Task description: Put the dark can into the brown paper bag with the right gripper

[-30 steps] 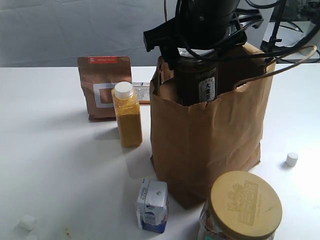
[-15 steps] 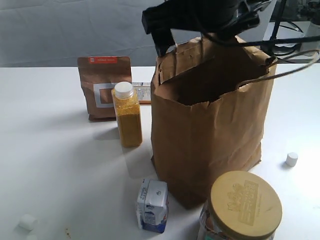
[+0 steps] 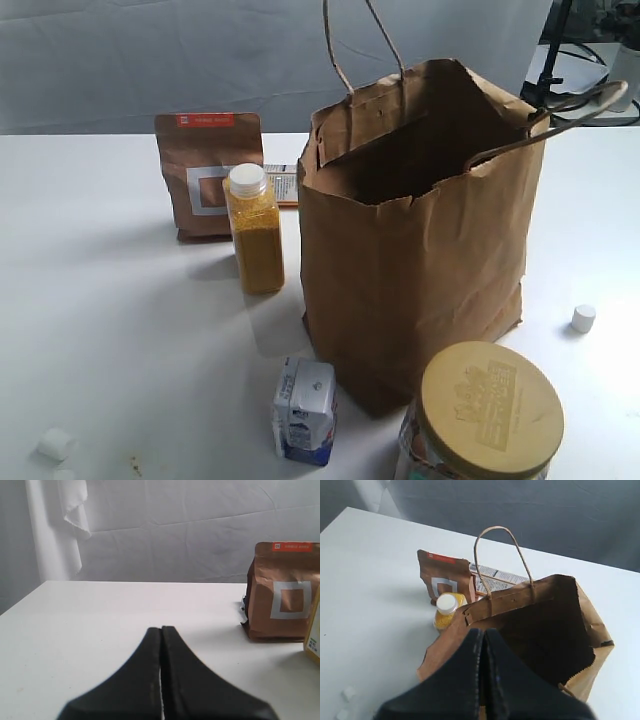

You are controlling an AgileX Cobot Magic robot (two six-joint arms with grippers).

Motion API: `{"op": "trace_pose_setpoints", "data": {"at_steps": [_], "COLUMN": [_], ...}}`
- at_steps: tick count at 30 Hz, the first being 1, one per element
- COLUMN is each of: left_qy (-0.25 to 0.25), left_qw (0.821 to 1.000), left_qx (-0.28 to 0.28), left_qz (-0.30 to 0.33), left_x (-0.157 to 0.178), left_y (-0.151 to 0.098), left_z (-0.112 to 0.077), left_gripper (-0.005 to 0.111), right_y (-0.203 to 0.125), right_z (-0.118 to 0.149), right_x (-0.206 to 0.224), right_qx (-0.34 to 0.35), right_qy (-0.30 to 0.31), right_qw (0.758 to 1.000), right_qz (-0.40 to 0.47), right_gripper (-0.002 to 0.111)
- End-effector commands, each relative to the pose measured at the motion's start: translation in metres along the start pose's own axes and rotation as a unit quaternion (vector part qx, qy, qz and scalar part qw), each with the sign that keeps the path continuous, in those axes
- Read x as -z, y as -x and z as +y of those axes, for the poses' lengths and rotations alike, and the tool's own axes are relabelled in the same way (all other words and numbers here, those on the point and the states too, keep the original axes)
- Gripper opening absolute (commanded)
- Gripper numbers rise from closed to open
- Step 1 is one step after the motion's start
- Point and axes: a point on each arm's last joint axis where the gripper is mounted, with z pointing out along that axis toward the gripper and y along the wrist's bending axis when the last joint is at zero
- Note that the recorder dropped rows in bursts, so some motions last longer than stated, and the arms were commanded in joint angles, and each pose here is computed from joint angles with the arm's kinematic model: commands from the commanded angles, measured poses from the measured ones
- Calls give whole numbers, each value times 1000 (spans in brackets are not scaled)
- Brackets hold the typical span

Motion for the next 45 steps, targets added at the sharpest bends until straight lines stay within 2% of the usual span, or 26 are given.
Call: {"op": "trace_pose_setpoints", "data": {"at_steps": [1,3,7,14,17,21,27,30,32,34,44,45], "left_qy": [-4,-4,-4,-4,-4,-4,-4,-4,-4,-4,-4,-4], "left_qw": [1000,1000,1000,1000,1000,1000,1000,1000,1000,1000,1000,1000], "left_qx": [-1,-1,-1,-1,-1,-1,-1,-1,-1,-1,-1,-1], "left_qz": [-3,-3,-3,-3,-3,-3,-3,-3,-3,-4,-4,-4], "left_x": [0,0,0,0,0,0,0,0,0,0,0,0], "left_y": [0,0,0,0,0,0,0,0,0,0,0,0], "left_z": [0,0,0,0,0,0,0,0,0,0,0,0], "left_gripper": [0,0,0,0,0,0,0,0,0,0,0,0], "right_y": [-30,-51,-101,-217,-249,-285,-315,-324,-331,-336,-337,-337], "right_z": [-15,-23,-48,-77,-86,-97,-108,-108,-111,-112,-112,-113], "right_x": [20,27,37,-5,-19,-33,-32,-29,-35,-40,-41,-40], "right_qx": [-12,-27,-82,-109,-136,-164,-188,-144,-113,-44,-19,2], "right_qy": [-19,-18,-28,-22,-23,-54,-113,-137,-160,-183,-193,-204], "right_qw": [1000,999,989,982,975,964,932,921,927,935,938,937], "right_qz": [4,-11,-118,-153,-176,-205,-290,-335,-321,-300,-288,-285], "right_gripper": [0,0,0,0,0,0,0,0,0,0,0,0]}}
